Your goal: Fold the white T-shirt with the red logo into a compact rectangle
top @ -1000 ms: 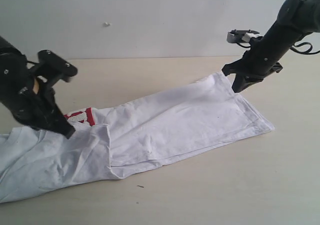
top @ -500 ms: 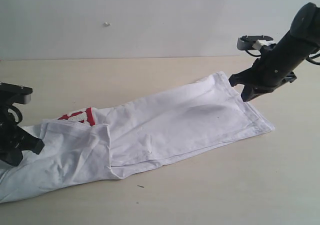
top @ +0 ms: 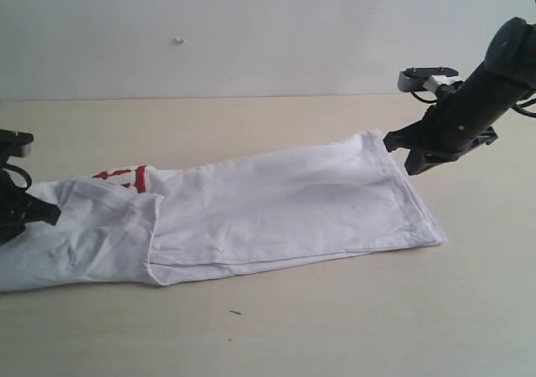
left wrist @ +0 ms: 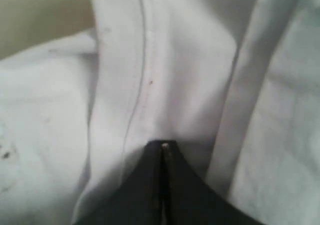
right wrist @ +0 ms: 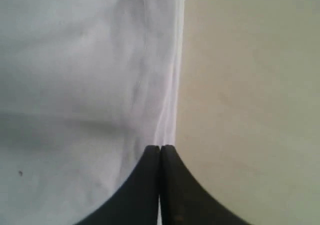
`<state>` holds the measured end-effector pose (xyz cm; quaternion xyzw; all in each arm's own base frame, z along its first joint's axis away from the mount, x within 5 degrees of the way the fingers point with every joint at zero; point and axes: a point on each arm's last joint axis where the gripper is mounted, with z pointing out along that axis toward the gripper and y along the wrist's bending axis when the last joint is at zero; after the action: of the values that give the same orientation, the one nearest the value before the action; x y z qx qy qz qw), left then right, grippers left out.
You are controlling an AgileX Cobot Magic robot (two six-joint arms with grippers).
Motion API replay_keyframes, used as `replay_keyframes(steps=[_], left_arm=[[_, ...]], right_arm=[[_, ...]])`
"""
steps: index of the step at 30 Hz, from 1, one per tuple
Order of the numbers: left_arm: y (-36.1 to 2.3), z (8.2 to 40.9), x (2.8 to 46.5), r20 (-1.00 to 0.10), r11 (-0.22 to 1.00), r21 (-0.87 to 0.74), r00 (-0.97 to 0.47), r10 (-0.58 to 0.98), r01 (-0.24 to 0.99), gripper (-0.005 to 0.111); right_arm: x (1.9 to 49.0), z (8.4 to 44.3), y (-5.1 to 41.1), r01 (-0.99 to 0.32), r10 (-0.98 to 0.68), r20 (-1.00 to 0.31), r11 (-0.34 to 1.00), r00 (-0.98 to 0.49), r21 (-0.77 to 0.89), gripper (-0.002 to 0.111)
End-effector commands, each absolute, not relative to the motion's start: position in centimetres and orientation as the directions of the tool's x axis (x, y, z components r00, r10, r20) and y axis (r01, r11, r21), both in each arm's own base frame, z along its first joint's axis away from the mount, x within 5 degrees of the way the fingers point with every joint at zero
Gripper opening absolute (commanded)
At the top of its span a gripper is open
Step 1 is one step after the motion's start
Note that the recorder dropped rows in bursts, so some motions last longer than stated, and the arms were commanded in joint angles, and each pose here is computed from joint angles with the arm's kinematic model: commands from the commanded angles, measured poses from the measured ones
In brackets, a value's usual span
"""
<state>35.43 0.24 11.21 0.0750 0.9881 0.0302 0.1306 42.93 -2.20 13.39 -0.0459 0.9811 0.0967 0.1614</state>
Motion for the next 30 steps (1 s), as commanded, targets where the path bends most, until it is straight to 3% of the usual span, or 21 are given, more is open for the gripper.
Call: replay_keyframes(steps=[1,5,10,16,23,30], left_arm=[[0.5,11.9,37.8,-0.345,0.984,0.108,-0.923,0.173,0.144,0.000],[0.5,12.9,38.1,-0.370,0.984,0.111,-0.913,0.174,0.142,0.000],[0.5,16.4,37.7,-0.443,0.986,0.114,-0.882,0.161,0.123,0.000],[0.5,19.6,36.0,-0.431,0.989,0.105,-0.891,0.141,0.106,0.000],[1.1,17.8,32.8,-0.363,0.998,0.057,-0.931,0.019,-0.002,0.000],[2.8,16.3,31.3,-0.307,0.995,-0.018,-0.946,-0.098,-0.098,0.000]], right_arm=[[43.0,13.6,-2.4,-0.122,-0.060,-0.340,0.979,-0.938,0.164,0.000],[43.2,13.8,-2.5,-0.138,-0.076,-0.353,0.978,-0.933,0.155,0.000],[43.4,15.1,-2.2,-0.141,-0.067,-0.349,0.971,-0.935,0.191,0.000],[42.9,17.2,-1.3,-0.164,-0.079,-0.369,0.965,-0.926,0.206,0.000],[41.4,15.2,2.1,-0.224,-0.179,-0.296,0.966,-0.938,0.125,0.000],[41.0,13.2,2.2,-0.200,-0.174,-0.219,0.974,-0.960,0.104,0.000]])
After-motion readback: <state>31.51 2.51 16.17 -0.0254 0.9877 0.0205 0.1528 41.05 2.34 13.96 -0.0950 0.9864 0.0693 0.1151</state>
